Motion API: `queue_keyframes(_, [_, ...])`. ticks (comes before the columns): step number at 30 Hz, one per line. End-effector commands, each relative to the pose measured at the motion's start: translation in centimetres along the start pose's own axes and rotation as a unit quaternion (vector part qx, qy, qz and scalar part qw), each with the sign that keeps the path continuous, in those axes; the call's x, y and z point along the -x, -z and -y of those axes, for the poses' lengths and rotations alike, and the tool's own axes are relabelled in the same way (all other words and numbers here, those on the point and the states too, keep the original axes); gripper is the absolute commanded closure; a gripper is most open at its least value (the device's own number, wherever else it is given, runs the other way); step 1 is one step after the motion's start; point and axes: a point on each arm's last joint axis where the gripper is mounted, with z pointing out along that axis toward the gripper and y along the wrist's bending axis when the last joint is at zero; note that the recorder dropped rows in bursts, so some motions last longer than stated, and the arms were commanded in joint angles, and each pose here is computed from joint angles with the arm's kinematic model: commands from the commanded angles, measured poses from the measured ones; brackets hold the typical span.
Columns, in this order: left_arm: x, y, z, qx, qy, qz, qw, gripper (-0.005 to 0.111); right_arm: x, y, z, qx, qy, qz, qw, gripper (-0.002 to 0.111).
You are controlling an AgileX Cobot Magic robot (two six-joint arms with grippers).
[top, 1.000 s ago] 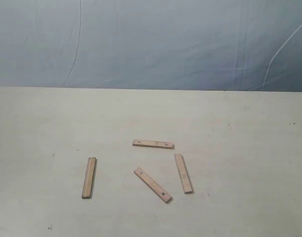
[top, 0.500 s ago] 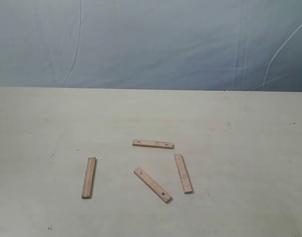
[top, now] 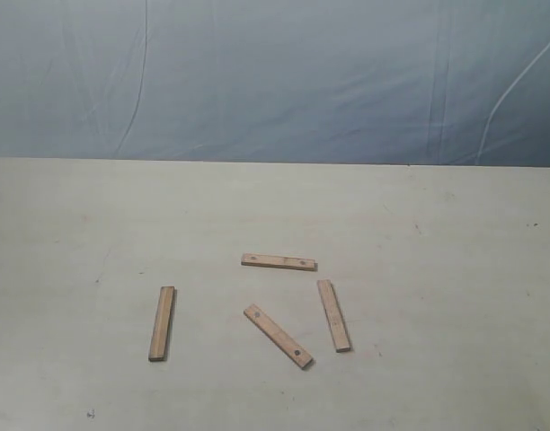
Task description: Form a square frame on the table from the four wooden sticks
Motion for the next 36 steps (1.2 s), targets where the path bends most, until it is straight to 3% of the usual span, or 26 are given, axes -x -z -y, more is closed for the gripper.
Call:
queue_keyframes(1, [-2.1,-5.3,-0.9,0.004,-0.046,-0.122,0.991,0.107,0.1,0.0,0.0,0.001,0.001,0.007,1.0,0.109])
queue_keyframes(3, [-4.1,-7.3,-2.2,0.041,-0.073,-0.224,0.971,0.107,0.1,0.0,0.0,0.001,0.001,0.007,1.0,0.109])
queue_keyframes(5, [-6.4,-8.6,-3.9,0.089,-0.1,-0.324,0.937,0.107,0.1,0.0,0.0,0.001,0.001,0.007,1.0,0.109])
queue_keyframes(10, [-11.6,-9.1,-5.9,0.159,-0.179,-0.463,0.854,0.107,0.1,0.0,0.0,0.001,0.001,0.007,1.0,0.109])
queue_keyframes(12, [-13.8,-9.0,-6.0,0.159,-0.221,-0.531,0.802,0.107,0.1,0.0,0.0,0.001,0.001,0.007,1.0,0.109])
queue_keyframes(13, [-15.7,-9.3,-5.8,0.148,-0.239,-0.609,0.742,0.107,0.1,0.0,0.0,0.001,0.001,0.007,1.0,0.109])
queue_keyframes(15, [-17.9,-9.2,-5.6,0.13,-0.221,-0.702,0.665,0.107,0.1,0.0,0.0,0.001,0.001,0.007,1.0,0.109])
queue_keyframes(17, [-20.1,-8.9,-5.0,0.095,-0.169,-0.775,0.602,0.107,0.1,0.0,0.0,0.001,0.001,0.007,1.0,0.109])
queue_keyframes(19, [-22.4,-8.2,-4.4,0.071,-0.113,-0.814,0.566,0.107,0.1,0.0,0.0,0.001,0.001,0.007,1.0,0.109])
queue_keyframes(22, [-25.8,-6.8,-4.2,0.069,-0.046,-0.846,0.527,0.103,0.1,0.0,0.0,0.001,0.001,0.007,1.0,0.109])
queue_keyframes(23, [-28.0,-5.9,-4.4,0.077,-0.02,-0.861,0.502,0.096,0.1,0.0,0.0,0.001,0.001,0.007,1.0,0.109])
queue_keyframes(26, [-31.5,-4.3,-4.7,0.086,0.02,-0.876,0.474,0.073,0.1,0.0,0.0,0.001,0.001,0.007,1.0,0.109])
queue_keyframes(27, [-33.1,-3.8,-4.8,0.08,0.035,-0.875,0.475,0.059,0.1,0.0,0.0,0.001,0.001,0.007,1.0,0.109])
queue_keyframes(29, [-34.9,-3.1,-5.1,0.09,0.05,-0.873,0.477,0.051,0.1,0.0,0.0,0.001,0.001,0.007,1.0,0.109])
queue_keyframes(32, [-37.5,-1.8,-5.4,0.11,0.048,-0.871,0.477,0.052,0.1,0.0,0.0,0.001,0.001,0.007,1.0,0.109])
queue_keyframes(36, [-39.5,-0.7,-4.5,0.121,0.0,-0.865,0.486,0.052,0.1,0.0,0.0,0.001,0.001,0.007,1.0,0.109])
